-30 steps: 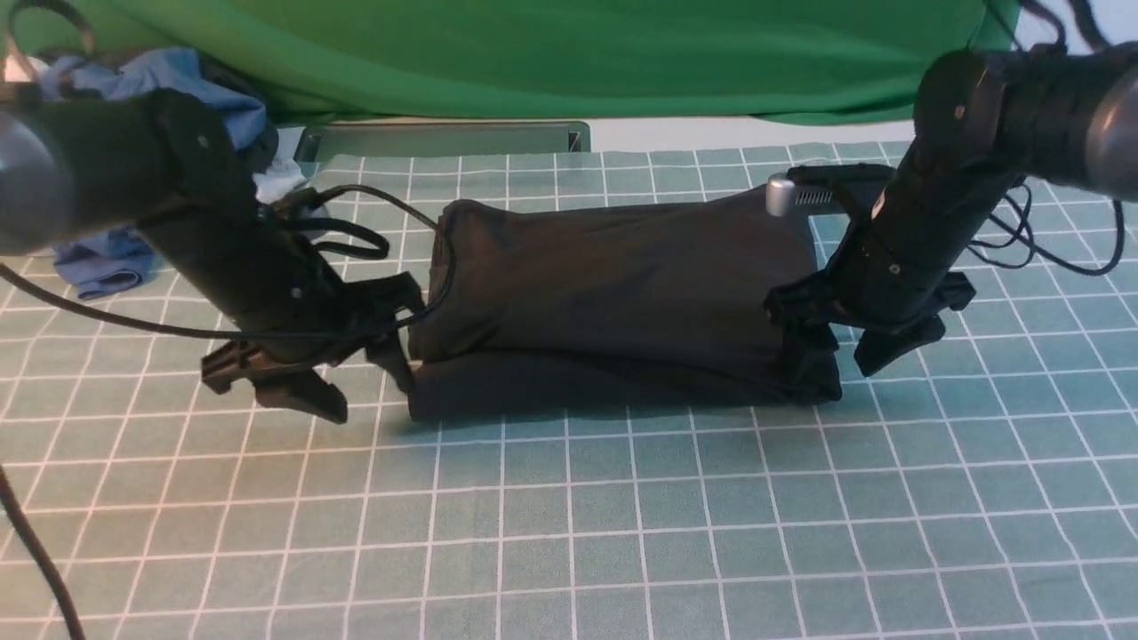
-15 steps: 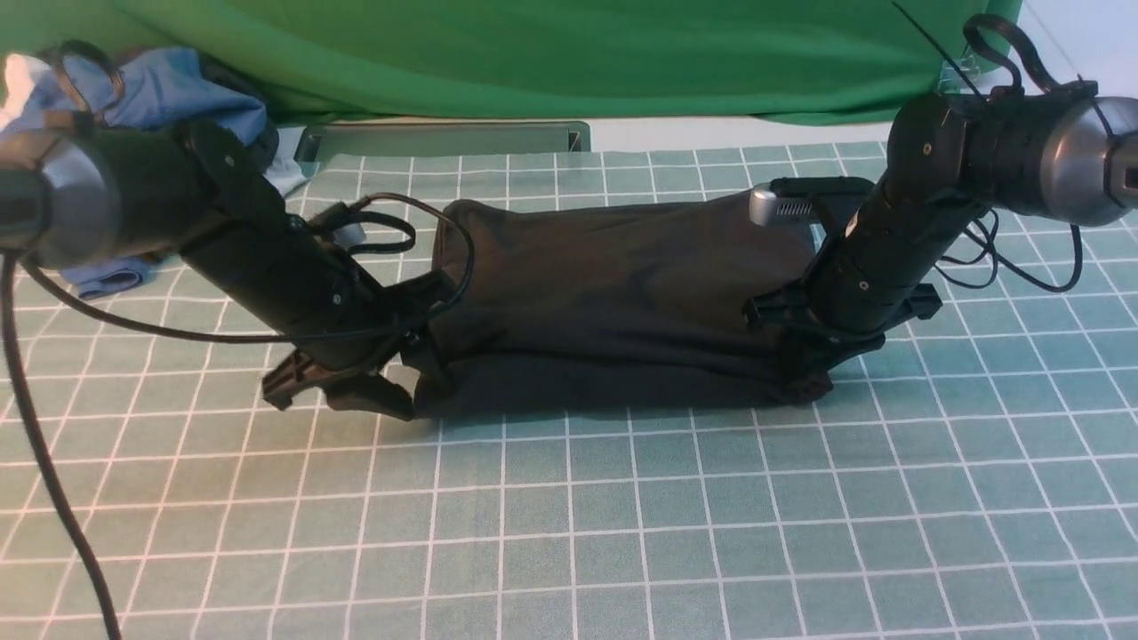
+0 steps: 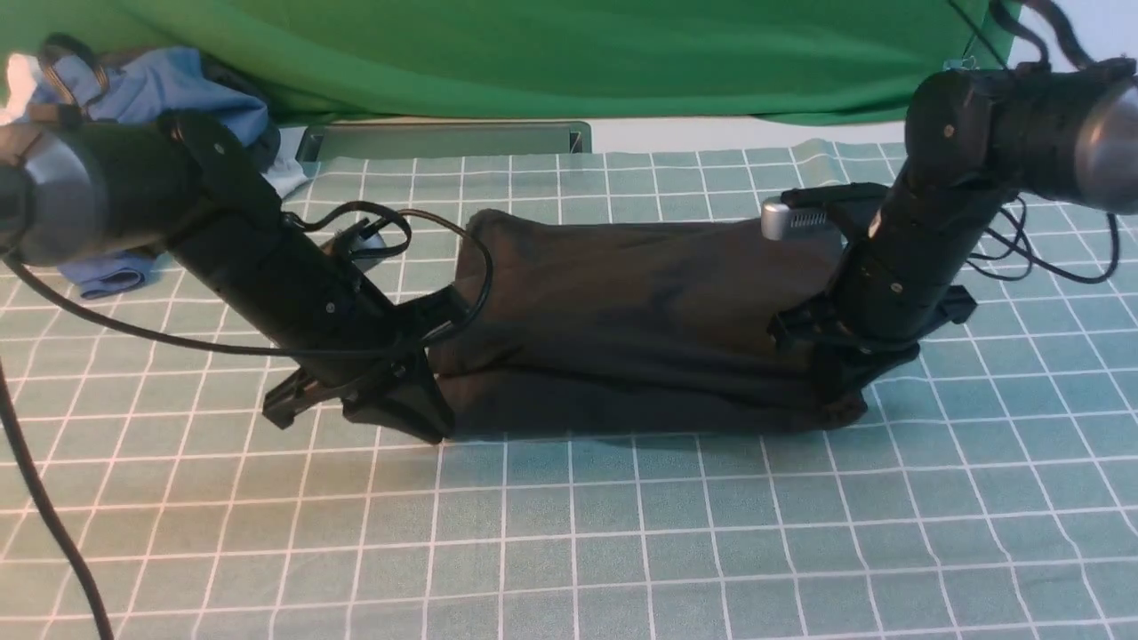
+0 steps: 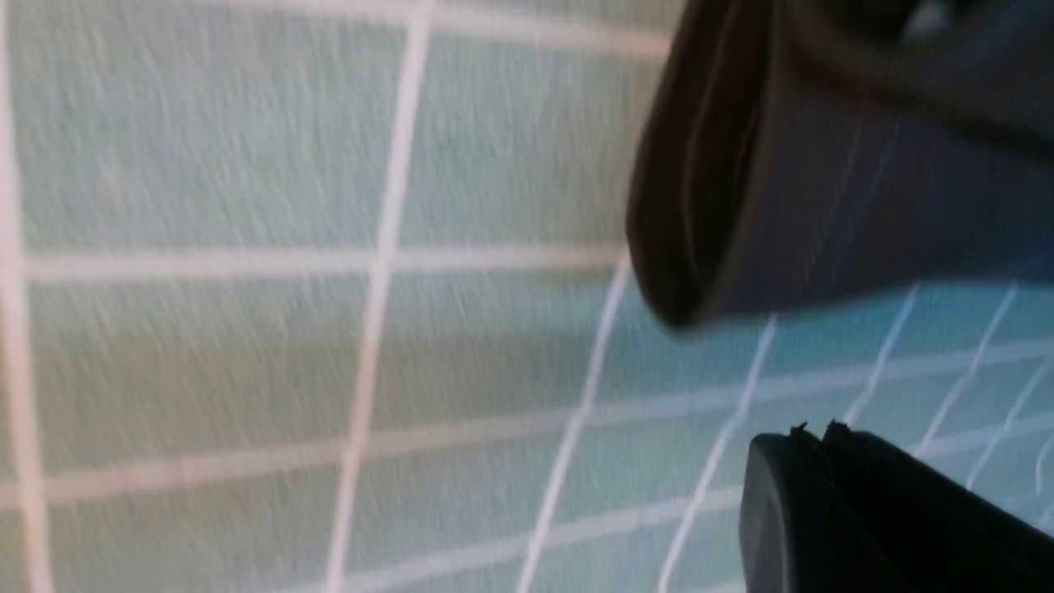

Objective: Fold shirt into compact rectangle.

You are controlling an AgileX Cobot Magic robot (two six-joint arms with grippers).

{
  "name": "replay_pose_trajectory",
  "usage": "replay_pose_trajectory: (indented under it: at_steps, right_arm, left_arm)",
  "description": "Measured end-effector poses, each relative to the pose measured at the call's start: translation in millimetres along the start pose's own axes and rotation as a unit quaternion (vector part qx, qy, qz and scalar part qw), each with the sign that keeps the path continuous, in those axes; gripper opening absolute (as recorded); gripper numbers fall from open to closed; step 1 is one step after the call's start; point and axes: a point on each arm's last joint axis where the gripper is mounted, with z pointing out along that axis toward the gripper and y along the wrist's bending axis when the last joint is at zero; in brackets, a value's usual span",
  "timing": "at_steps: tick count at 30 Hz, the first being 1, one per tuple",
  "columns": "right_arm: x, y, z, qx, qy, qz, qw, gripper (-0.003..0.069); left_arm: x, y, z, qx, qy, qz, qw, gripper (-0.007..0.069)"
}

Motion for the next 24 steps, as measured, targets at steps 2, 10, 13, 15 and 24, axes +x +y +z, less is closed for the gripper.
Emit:
replay_pose_trajectory:
  at_steps: [2, 10, 13, 15, 24]
  right_arm:
    - [10, -1, -5, 0.0, 0.0, 0.001, 1.0, 0.0106]
    - [60, -12, 0, 0.022, 0.019, 0.0, 1.0, 0.0106]
    - [67, -18, 6, 0.047, 0.021, -0.003, 0.999, 0.0106]
    - [68, -22, 8, 0.069, 0.022, -0.007, 0.997, 0.0106]
    - [65, -32, 6, 0.123, 0.003, -0.004, 0.992, 0.0106]
  left_arm:
    - [12, -5, 1, -0.007, 0.021, 0.012, 1.0, 0.0013]
    - [66, -24, 14, -0.043, 0.039, 0.057, 0.997, 0.0013]
    - [75, -28, 17, -0.044, 0.035, 0.066, 0.996, 0.0013]
    - [76, -29, 15, -0.043, 0.032, 0.068, 0.996, 0.0015]
    - [70, -31, 12, -0.04, -0.018, 0.074, 0.996, 0.0071]
